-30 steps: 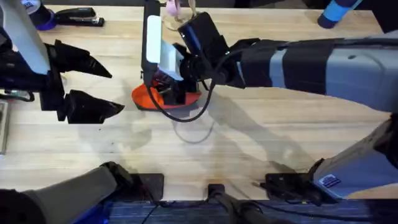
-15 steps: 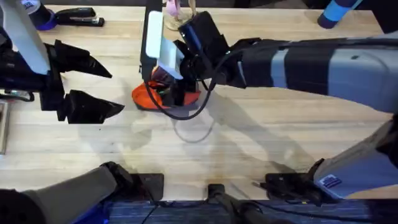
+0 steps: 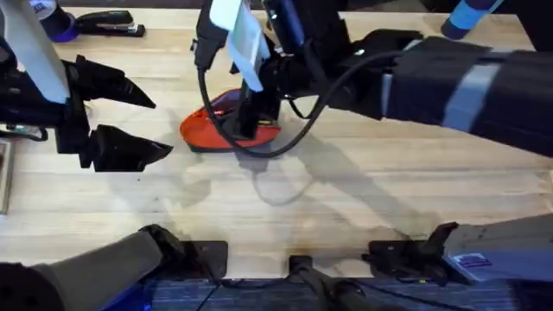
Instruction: Unzip the bag, pick up the pens from the table one at a time and place them inside, then zip the bag closed.
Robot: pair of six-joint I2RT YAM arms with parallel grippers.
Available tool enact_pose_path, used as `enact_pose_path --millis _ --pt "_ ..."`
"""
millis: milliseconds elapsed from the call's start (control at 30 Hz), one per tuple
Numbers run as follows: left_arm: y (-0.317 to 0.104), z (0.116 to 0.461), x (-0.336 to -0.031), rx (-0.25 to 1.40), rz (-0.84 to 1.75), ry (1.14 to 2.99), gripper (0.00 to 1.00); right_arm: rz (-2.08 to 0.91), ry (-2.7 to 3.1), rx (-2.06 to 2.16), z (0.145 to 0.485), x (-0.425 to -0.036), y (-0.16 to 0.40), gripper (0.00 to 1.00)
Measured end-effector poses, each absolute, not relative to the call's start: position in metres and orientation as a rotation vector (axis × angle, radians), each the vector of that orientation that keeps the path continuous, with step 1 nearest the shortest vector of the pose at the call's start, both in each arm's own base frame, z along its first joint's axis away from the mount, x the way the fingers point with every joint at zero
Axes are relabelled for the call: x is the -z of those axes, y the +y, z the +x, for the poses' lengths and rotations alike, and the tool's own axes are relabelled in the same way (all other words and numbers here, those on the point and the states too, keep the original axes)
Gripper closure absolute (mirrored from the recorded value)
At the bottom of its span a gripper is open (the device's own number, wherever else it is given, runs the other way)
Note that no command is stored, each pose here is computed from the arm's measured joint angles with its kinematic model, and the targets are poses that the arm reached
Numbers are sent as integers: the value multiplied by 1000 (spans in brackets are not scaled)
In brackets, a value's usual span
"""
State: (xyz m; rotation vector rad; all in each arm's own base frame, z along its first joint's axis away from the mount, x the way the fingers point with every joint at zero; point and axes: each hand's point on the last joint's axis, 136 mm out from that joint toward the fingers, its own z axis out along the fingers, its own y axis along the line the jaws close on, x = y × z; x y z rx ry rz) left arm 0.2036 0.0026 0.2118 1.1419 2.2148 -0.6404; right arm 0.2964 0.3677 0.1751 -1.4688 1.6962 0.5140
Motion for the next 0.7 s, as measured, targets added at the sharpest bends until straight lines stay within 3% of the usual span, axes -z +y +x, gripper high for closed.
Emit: enact_pose_path --millis 600,667,700 --pt "13 219 -209 532 1173 2179 14 -1318 1919 -623 284 -175 355 4" --pt "15 221 -209 514 1178 2173 252 -1310 1925 -627 284 -175 355 4" --pt "16 223 -208 501 1182 2168 261 -1307 1928 -629 284 -175 355 4"
